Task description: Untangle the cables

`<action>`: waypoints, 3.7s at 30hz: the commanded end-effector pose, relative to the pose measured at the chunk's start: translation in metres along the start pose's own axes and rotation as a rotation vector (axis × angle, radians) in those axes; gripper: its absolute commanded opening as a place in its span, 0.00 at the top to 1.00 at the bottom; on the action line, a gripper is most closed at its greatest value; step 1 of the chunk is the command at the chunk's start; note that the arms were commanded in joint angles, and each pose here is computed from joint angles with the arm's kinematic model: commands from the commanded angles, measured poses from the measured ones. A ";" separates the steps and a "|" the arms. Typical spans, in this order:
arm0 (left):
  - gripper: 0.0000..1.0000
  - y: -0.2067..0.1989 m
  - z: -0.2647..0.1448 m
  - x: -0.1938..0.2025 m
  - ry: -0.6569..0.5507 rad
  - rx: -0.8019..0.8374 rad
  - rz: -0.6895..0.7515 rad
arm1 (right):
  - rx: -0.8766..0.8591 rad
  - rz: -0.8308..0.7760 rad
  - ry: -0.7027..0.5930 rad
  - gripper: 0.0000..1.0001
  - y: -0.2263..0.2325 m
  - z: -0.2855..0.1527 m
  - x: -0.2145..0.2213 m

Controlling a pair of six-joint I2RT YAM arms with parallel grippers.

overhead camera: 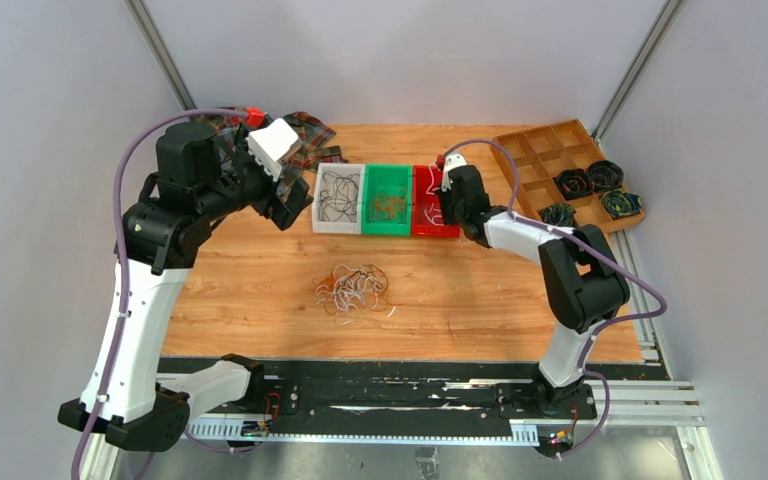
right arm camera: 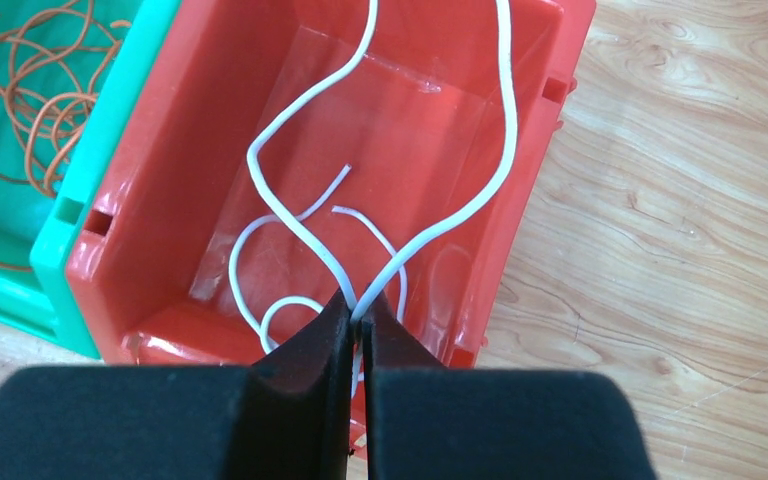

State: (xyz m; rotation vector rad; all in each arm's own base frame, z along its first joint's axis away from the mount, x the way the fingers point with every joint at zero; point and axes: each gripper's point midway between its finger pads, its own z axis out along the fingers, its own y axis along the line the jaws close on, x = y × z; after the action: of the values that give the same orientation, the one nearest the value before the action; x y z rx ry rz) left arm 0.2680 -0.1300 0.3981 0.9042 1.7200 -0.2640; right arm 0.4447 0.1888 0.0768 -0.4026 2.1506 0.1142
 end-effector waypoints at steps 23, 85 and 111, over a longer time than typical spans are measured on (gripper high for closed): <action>0.02 -0.011 0.016 0.031 0.067 0.050 -0.004 | 0.105 -0.142 0.036 0.61 -0.007 0.020 -0.028; 0.64 -0.124 0.132 0.278 0.499 0.742 0.027 | -0.461 0.125 -0.282 0.48 0.152 -0.180 0.004; 0.99 -0.088 0.026 0.110 0.272 0.456 -0.001 | -0.821 -0.015 -0.605 0.34 0.282 -0.229 -0.090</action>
State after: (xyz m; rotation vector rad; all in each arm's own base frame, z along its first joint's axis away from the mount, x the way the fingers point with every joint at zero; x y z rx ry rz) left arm 0.2351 -0.1524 0.2428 1.3985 1.9256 -0.4840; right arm 0.2203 0.4039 0.2166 -0.7535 1.5881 0.9424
